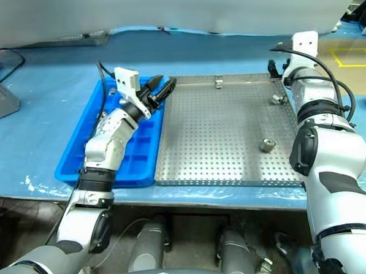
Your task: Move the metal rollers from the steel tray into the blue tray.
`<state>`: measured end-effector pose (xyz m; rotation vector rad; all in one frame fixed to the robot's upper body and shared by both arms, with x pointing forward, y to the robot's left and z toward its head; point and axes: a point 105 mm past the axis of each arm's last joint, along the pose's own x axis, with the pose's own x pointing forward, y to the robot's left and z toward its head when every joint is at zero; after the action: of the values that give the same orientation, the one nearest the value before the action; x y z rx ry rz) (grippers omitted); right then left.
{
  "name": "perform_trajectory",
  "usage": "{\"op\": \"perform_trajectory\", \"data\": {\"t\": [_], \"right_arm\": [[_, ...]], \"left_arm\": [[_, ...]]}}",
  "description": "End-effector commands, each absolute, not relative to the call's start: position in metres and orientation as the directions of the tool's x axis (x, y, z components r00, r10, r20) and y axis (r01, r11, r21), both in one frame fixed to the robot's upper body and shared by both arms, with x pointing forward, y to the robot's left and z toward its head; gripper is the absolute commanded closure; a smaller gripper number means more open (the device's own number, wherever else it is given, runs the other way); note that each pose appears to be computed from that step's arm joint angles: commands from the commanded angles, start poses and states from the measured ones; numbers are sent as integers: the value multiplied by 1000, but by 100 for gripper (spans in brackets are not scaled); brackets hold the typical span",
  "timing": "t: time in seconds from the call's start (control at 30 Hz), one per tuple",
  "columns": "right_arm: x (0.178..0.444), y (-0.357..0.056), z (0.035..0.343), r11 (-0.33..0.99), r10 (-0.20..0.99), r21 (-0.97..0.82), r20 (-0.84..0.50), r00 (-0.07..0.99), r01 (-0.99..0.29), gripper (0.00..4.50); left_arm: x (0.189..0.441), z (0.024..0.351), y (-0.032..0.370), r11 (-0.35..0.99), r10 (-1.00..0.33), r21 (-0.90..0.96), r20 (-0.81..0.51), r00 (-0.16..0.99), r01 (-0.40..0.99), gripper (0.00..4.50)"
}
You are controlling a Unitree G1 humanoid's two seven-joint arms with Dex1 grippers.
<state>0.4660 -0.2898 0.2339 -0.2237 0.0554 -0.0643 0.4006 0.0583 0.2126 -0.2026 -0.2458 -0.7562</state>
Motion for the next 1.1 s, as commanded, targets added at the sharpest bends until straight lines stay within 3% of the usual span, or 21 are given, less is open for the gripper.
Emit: {"op": "perform_trajectory", "data": {"t": [0.03, 0.17, 0.3, 0.47, 0.7, 1.1], "right_arm": [[457, -282, 234, 953, 141, -261, -65, 988, -153, 6], [419, -296, 213, 894, 269, -306, -217, 939, -327, 6], [358, -294, 200, 867, 389, -193, -315, 866, -460, 6], [313, -285, 170, 879, 416, -63, -388, 823, -473, 6], [315, -235, 149, 852, 496, 18, -351, 794, -524, 6], [348, -217, 109, 872, 402, -99, -417, 815, -480, 6]], "left_arm": [[398, 221, 47, 645, -710, -61, 320, 627, 762, 169], [401, 215, 38, 581, -767, -61, 292, 571, 812, 169], [399, 211, 32, 496, -832, -39, 267, 487, 868, 169], [400, 211, 29, 433, -868, -32, 253, 426, 901, 169], [401, 206, 27, 414, -886, -19, 222, 408, 910, 169], [390, 194, 39, 365, -918, -13, 161, 362, 931, 169]]}}
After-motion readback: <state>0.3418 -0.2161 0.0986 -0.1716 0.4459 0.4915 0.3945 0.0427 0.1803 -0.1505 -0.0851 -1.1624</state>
